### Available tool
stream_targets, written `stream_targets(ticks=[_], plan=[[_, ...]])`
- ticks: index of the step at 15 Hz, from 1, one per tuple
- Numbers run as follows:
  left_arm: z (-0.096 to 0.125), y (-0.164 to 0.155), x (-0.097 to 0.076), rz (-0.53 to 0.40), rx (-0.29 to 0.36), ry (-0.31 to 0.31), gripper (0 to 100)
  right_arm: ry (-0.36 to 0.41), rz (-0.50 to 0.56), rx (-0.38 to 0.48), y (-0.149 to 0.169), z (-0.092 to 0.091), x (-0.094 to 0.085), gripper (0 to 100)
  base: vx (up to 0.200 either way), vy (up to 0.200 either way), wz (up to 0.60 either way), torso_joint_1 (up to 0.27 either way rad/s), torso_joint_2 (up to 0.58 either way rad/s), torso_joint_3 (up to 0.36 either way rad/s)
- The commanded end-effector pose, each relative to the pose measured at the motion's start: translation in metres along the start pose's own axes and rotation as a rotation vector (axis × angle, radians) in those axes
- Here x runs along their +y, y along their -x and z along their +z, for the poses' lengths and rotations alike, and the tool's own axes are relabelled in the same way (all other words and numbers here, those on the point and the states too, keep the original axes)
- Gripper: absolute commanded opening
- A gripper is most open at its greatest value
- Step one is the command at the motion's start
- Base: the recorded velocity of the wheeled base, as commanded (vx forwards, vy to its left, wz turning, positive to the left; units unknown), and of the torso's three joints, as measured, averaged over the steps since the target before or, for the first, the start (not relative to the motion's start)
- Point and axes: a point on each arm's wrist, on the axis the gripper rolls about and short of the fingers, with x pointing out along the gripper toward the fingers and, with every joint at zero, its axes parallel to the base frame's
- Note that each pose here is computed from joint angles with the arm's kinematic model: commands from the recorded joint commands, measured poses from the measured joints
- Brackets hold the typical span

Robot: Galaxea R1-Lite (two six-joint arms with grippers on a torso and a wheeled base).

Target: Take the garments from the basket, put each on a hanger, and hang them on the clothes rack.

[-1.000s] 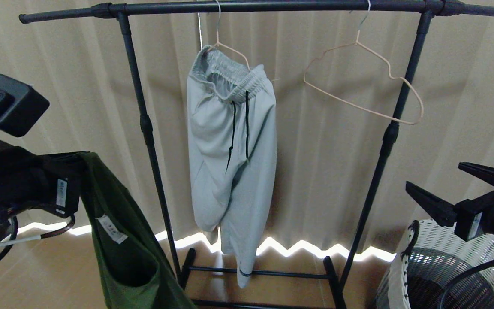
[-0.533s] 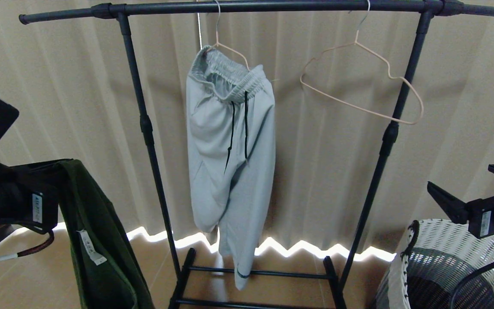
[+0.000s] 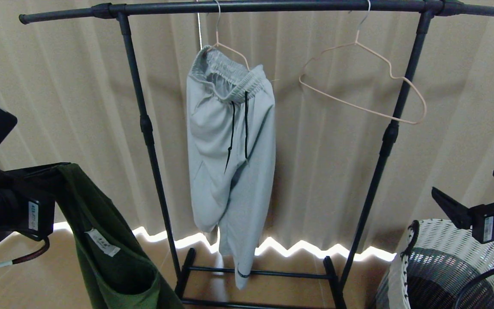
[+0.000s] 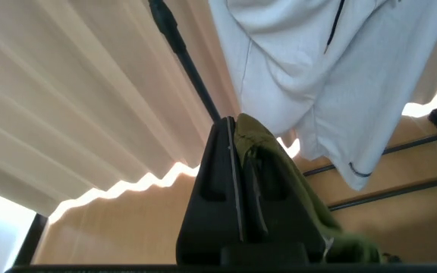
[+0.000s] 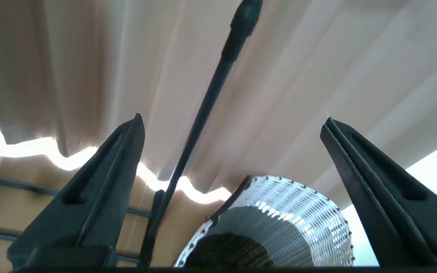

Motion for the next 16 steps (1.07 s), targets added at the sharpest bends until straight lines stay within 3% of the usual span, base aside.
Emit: stream_targets(ticks=[1,12,16], plan=[[0.0002,0.0007,0.0005,0.003,-0.003,0.001,0,-0.002,0.002,0.001,-0.0001,-0.0006,0.0001,100,0.0,0.0,0.0,0.0,0.0,0.0],[-0.0032,0.0004,-0.0015,-0.039,-0.005,-0.005,0,0.005,-0.023,-0.008,0.0046,-0.001,-0.0051,100,0.0,0.0,0.0,0.002,-0.01,-0.002],[-0.0053,0.0012,-0.0023,-0.042,-0.001,-0.005,0,0.002,-0.025,-0.015,0.0068,-0.0005,-0.006,100,0.0,0.0,0.0,0.151,-0.26,-0.205]])
